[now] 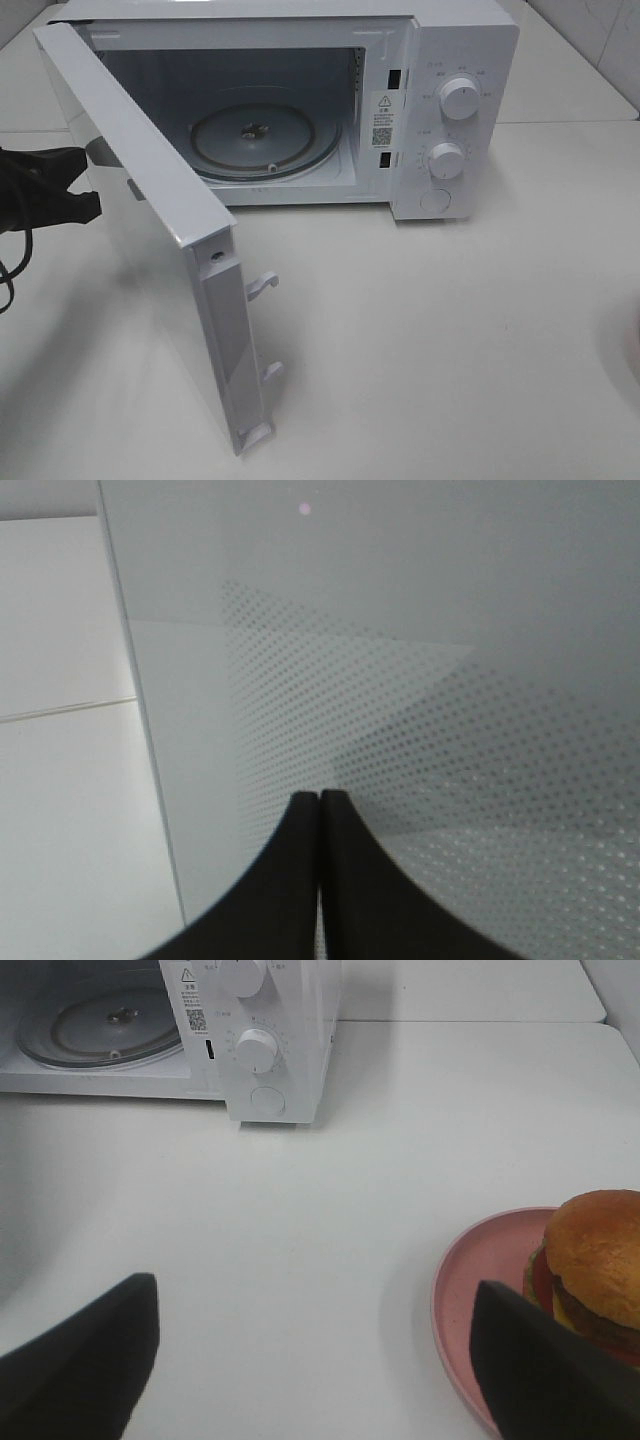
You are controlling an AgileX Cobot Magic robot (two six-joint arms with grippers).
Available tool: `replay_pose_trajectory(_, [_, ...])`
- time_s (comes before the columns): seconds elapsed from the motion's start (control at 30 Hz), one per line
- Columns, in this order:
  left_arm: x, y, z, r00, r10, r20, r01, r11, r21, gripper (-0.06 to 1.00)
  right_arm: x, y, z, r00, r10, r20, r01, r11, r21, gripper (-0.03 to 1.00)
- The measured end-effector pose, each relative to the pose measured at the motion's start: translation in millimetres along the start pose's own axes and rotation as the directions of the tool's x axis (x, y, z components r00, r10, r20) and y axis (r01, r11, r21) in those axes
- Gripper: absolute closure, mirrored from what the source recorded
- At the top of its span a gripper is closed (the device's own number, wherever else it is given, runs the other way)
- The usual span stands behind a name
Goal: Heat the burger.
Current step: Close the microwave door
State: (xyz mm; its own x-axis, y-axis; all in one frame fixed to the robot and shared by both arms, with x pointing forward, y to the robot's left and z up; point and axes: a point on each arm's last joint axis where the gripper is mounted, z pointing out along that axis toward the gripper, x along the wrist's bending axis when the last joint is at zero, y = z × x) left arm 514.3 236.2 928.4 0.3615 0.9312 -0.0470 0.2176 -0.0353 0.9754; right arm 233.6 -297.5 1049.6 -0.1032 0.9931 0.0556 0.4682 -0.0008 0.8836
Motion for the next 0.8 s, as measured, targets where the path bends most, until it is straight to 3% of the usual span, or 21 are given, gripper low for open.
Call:
replay_pose_trajectory(0.2, [-3.4,3.2,10.2,1.0,-0.003,-0.003,0.003,1.0,0.024,0.94,0.1,0.0,0.0,1.0,0.0,-0.001,0.0,1.0,0.0,0.21])
replay_pose_trajectory(0.43, [-21.0,17.9,32.1,0.998,0.033,0.061,-0.034,0.999,0.01,0.94,0.1,0.0,0.0,1.0,0.0,-0.001,0.0,1.0,0.0,0.21])
replay_pose_trajectory(0.8, [-38.2,23.1,57.0,0.994,0.038,0.103,-0.039,0.999,0.003,0.94,0.1,0.0,0.0,1.0,0.0,-0.001,0.0,1.0,0.0,0.21])
